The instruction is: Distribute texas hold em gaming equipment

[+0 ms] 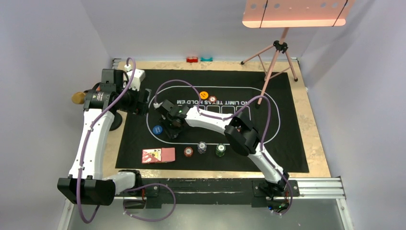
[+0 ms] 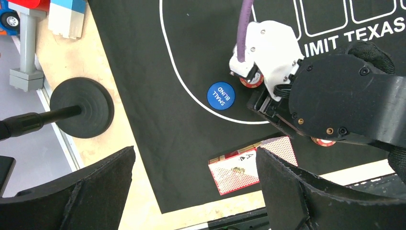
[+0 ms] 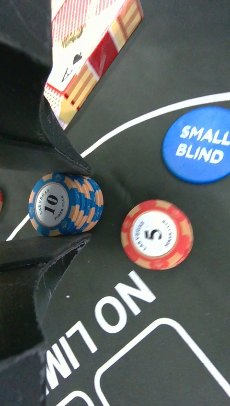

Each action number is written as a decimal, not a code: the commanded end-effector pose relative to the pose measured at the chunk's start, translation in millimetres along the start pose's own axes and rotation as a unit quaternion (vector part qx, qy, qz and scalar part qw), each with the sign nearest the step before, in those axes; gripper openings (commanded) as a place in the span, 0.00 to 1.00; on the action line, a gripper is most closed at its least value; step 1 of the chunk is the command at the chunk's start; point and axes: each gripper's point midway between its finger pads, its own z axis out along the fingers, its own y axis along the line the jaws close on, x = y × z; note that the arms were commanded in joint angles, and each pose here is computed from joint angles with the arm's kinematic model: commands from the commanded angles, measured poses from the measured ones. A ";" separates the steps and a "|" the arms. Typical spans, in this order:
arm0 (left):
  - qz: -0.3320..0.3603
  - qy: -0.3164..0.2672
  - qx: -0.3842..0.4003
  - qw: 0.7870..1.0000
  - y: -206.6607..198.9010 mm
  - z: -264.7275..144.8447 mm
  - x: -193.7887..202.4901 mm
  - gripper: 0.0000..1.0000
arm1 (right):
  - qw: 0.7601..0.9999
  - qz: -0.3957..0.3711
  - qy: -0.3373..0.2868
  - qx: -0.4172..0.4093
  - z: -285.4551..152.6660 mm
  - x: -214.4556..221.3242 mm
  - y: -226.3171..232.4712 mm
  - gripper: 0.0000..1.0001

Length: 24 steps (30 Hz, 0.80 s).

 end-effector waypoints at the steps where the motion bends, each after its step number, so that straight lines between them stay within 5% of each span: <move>1: -0.005 -0.035 -0.005 0.999 3.1 -8.7 -18.6 1.00 | 0.998 -0.010 -0.044 -0.040 -18.0 -36.6 25.5 0.00; 7: -0.002 -0.034 -0.007 0.999 3.8 -8.8 -17.8 1.00 | 0.999 -0.008 -0.028 -0.045 -5.1 -29.6 29.6 0.00; 15: -0.002 -0.038 -0.008 0.999 3.5 -11.5 -18.3 1.00 | 0.999 -0.011 -0.001 -0.042 1.2 -11.8 27.4 0.25; 20: -0.004 -0.038 -0.007 0.999 2.6 -12.6 -17.9 1.00 | 0.999 -0.018 0.003 -0.037 -6.2 -13.5 25.9 0.54; 24: -0.002 -0.039 -0.007 0.999 2.2 -14.0 -17.2 1.00 | 0.999 -0.024 -0.009 -0.034 -21.4 -21.6 25.3 0.60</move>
